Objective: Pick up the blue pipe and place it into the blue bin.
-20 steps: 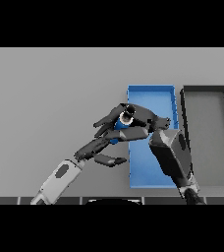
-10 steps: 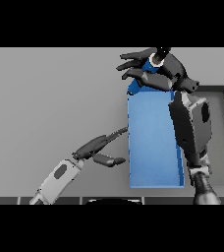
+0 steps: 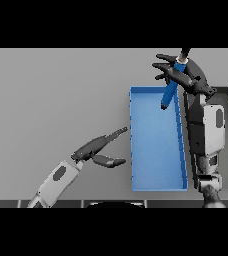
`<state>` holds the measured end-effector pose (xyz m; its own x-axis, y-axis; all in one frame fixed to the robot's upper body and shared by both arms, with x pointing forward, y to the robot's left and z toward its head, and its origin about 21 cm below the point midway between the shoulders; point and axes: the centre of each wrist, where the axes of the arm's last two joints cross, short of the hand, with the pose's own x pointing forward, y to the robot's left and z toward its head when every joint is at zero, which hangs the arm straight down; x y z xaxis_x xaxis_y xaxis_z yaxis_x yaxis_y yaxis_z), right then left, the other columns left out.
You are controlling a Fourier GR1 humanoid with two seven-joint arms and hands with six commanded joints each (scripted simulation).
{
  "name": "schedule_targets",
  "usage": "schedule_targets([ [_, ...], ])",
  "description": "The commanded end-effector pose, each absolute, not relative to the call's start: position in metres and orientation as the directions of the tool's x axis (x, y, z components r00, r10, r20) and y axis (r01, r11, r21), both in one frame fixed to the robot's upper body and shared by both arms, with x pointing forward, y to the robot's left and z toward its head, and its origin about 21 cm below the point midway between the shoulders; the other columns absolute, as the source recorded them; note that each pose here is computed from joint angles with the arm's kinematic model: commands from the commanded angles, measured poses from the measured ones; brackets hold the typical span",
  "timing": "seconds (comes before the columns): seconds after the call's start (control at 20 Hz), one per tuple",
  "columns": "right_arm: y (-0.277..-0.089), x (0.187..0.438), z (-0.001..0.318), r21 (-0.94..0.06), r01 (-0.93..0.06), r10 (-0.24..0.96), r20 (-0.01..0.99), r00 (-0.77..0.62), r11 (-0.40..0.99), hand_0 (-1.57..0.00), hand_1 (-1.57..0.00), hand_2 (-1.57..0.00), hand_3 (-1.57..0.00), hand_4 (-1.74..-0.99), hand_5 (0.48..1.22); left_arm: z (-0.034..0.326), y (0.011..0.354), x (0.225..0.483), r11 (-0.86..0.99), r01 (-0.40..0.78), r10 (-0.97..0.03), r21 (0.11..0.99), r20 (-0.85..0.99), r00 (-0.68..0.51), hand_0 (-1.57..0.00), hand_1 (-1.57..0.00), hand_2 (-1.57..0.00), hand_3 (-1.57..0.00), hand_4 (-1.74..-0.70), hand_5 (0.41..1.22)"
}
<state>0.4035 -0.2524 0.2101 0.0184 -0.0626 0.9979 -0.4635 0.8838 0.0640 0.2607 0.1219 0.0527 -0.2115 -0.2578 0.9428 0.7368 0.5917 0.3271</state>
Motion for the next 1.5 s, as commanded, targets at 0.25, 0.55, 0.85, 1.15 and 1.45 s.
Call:
schedule_targets([
  [0.25, -0.27, 0.385, 0.142, 0.086, -0.283, -0.002, 0.958, 0.285, 0.955, -1.57, -1.57, -1.57, -1.57, -1.499, 1.221, 0.051, 0.126, 0.257, 0.589, 0.74, -0.249, 0.325, 0.944, -0.216, 0.0, 0.0, 0.0, 0.0, -0.83, 0.47],
  [0.55, -0.275, 0.367, 0.094, 0.002, -0.288, 0.131, 0.888, 0.44, 0.957, -1.57, -1.57, -1.57, -0.69, -1.653, 1.205, 0.049, 0.124, 0.257, 0.589, 0.742, -0.261, 0.32, 0.944, -0.199, 0.0, 0.0, 0.0, 0.0, -0.83, 0.475],
  [0.85, -0.273, 0.364, 0.065, 0.067, -0.222, 0.101, 0.739, 0.666, 0.973, -0.75, -0.71, -0.68, -0.41, -1.344, 1.172, 0.049, 0.116, 0.254, 0.578, 0.75, -0.256, 0.321, 0.944, -0.206, 0.0, 0.0, 0.0, 0.0, -0.83, 0.476],
  [1.15, -0.259, 0.352, 0.078, -0.103, -0.437, 0.364, 0.736, 0.57, 0.893, -0.2, -0.18, -0.18, -0.11, -1.199, 0.967, 0.049, 0.125, 0.254, 0.587, 0.74, -0.258, 0.327, 0.943, -0.212, 0.0, 0.0, 0.0, 0.0, -0.83, 0.475],
  [1.45, -0.259, 0.35, 0.082, -0.155, -0.456, 0.416, 0.72, 0.556, 0.876, -0.06, -0.05, -0.05, -0.03, -1.188, 0.818, 0.048, 0.12, 0.252, 0.59, 0.74, -0.267, 0.321, 0.943, -0.197, 0.0, 0.0, 0.0, 0.0, -0.83, 0.471],
])
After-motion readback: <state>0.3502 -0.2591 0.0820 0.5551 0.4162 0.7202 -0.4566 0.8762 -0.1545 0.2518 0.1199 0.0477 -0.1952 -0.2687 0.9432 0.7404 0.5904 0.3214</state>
